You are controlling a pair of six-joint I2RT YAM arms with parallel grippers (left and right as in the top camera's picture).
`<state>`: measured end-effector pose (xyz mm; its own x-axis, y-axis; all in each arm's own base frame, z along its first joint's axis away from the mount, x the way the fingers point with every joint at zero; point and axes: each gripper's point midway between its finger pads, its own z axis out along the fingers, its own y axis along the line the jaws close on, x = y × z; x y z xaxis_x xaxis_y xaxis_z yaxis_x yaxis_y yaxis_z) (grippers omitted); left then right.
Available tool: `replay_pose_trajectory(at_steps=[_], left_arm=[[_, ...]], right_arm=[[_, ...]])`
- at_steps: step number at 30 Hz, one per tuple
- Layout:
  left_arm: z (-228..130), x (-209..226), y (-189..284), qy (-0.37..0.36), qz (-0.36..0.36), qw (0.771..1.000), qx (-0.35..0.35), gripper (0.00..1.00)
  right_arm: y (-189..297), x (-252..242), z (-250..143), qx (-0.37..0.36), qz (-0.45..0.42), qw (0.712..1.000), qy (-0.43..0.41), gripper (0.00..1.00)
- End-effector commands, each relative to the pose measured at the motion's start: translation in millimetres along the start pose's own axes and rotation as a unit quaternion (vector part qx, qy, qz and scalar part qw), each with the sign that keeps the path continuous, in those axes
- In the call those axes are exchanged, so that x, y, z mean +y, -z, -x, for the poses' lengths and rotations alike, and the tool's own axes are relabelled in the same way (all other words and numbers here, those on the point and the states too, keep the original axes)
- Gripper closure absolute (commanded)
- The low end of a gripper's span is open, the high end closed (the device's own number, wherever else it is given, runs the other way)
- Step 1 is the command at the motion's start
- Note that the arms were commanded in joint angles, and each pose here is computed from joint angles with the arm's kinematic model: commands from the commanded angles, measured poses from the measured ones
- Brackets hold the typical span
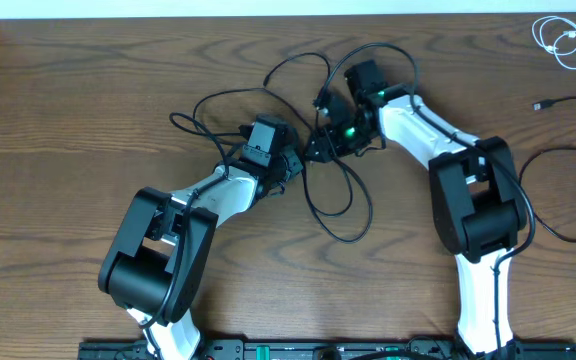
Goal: Untangle cables
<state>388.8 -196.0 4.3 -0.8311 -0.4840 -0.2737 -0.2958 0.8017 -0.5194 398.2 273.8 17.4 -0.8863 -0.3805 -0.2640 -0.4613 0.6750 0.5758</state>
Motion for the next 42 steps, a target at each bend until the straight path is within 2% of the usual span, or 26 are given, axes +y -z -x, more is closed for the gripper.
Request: replay_pose_trajectory(at_steps=[1, 4, 8, 16, 21, 29, 33, 37, 42], left_arm=[[-9, 7, -6, 0.009, 0.005, 1.000, 0.013, 0.93], [-4, 2, -6, 0.010, -0.006, 1.000, 0.006, 0.92], [-2, -3, -5, 0.040, -0.026, 0.999, 0.014, 0.93], [7, -7, 3, 0.084, -0.080, 0.992, 0.058, 0.92], [27, 8, 7, 0.102, -0.079, 0.991, 0.045, 0.93], [53, 25, 23, 0.148, -0.126, 0.979, 0.066, 0.92], [54, 23, 28, 0.156, -0.147, 0.973, 0.083, 0.93], [52, 22, 29, 0.164, -0.148, 0.971, 0.087, 0.93], [52, 22, 29, 0.168, -0.148, 0.971, 0.089, 0.93]], right_arm=[[-25, 0, -26, 0.044, -0.006, 0.999, 0.003, 0.36], [-33, 10, -30, 0.054, -0.010, 0.998, 0.010, 0.45], [-40, 1, -31, 0.054, -0.075, 0.995, -0.036, 0.44], [-47, 10, -28, 0.045, -0.078, 0.993, -0.070, 0.43], [-53, 16, -26, 0.039, -0.084, 0.993, -0.068, 0.46], [-74, 11, -26, 0.022, -0.174, 0.983, -0.054, 0.47], [-81, 10, -22, -0.004, -0.197, 0.976, -0.099, 0.47], [-84, 14, -9, -0.042, -0.185, 0.968, -0.163, 0.47], [-87, 23, 5, -0.071, -0.161, 0.966, -0.189, 0.48]])
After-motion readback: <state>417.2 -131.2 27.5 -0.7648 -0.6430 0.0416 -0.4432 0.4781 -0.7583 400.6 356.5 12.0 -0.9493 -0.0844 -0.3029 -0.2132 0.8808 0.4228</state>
